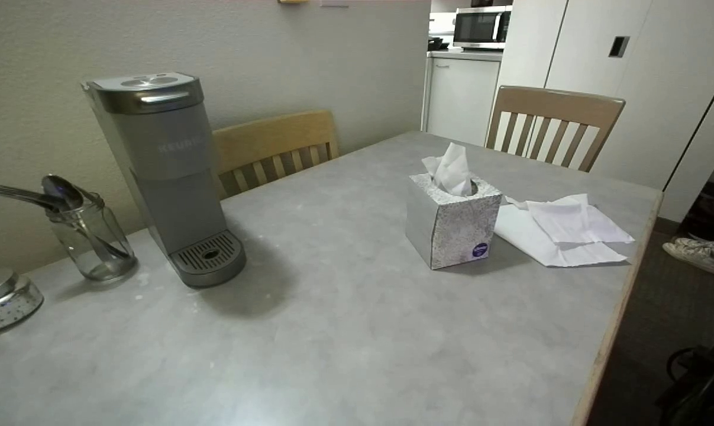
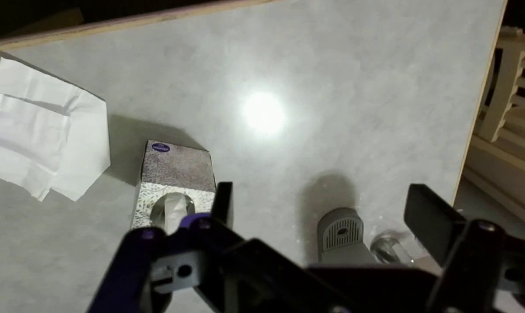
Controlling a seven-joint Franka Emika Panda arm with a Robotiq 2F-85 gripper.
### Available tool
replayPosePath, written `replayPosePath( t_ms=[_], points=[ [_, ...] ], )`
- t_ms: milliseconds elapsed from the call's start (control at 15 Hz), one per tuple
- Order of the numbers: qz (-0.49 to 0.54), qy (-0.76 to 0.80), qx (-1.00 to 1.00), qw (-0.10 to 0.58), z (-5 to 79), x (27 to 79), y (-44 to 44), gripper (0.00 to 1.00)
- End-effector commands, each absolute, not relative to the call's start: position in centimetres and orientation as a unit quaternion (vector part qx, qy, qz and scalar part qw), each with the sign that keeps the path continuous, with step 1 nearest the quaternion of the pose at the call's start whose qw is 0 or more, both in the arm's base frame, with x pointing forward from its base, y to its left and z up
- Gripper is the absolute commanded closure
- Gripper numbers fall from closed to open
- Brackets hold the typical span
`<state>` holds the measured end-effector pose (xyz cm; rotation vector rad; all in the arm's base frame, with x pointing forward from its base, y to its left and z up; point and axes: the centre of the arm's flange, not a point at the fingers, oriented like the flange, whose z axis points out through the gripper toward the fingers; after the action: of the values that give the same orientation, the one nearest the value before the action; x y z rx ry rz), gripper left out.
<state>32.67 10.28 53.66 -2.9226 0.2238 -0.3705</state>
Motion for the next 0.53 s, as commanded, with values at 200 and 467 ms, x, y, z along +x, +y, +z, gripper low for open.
replayPosePath(
  t_ms=[200,467],
  points=[
    [-0.16,0.141,-0.973,0.092,52.3,36.4,5.1,0.0],
    [-0.166,0.167,-0.968,0.093,51.5,37.7,2.7,0.0]
  ],
)
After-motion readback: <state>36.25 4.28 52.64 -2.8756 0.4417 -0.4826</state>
